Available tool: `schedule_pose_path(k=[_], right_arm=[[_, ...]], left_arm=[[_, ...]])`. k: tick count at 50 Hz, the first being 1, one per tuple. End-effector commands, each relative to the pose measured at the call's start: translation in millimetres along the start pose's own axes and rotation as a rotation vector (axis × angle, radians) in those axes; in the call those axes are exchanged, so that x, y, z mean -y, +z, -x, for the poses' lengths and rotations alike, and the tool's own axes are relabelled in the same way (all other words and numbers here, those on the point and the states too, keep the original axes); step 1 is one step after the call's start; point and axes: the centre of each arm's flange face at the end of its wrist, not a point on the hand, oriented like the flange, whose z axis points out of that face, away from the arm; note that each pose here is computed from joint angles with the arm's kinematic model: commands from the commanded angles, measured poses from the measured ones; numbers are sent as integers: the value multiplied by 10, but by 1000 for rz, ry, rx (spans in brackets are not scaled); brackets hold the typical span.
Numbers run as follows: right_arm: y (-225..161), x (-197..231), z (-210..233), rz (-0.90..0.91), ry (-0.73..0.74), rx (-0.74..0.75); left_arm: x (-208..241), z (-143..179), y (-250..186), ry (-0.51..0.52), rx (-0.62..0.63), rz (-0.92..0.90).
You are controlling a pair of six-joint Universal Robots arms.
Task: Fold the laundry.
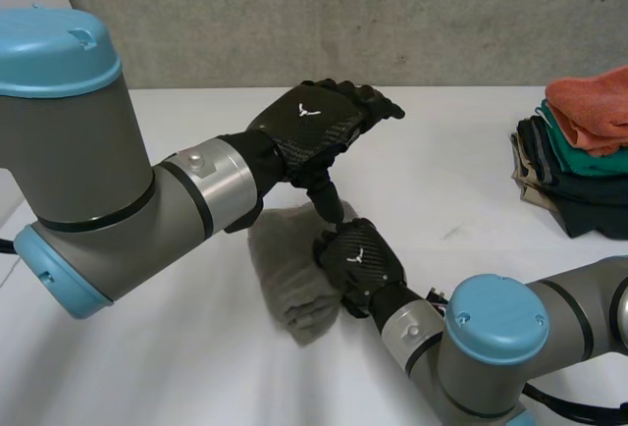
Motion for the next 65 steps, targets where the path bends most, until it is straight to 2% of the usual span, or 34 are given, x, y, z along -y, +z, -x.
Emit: schedule_pose_path(k=[1,9,13,15,21,23,26,29,30,33,34,43,49,52,56,65], right_arm=[[103,102,-66,-68,-54,-29],[295,369,-318,-163,-60,-104],[444,550,-846,-222,-74,-234],[475,686,-1246,-264,-90,-327],[381,970,-2208,-357,-129,-537],[277,985,-2668,-378,-131,-631],[99,966,-3223,-401,-130,-719],[-53,901,-3595,-412,-144,-754],[-143,791,-3819,-408,-149,-762],[-237,512,-4080,-383,-141,-746],[-273,268,-4207,-352,-120,-731],[-368,-709,-4415,-222,-44,-608],[-458,-973,-4332,-180,4,-525],[-544,-973,-4353,-167,15,-533],[-649,-750,-4426,-169,3,-571],[-1158,-46,-4599,-76,74,-742]], left_arm=[[28,4,-8,2,0,-8],[98,107,-28,12,30,-27],[242,233,-95,28,76,-64],[342,313,-142,41,108,-92],[487,371,-200,60,134,-140],[494,366,-211,63,134,-143],[475,362,-212,59,133,-137],[448,353,-209,56,132,-129],[443,353,-210,56,133,-128],[395,341,-212,47,129,-114],[385,339,-213,48,128,-112],[255,292,-190,31,112,-75],[226,284,-183,29,109,-67],[236,287,-180,31,110,-71],[266,283,-183,35,109,-80],[328,267,-204,39,108,-95]])
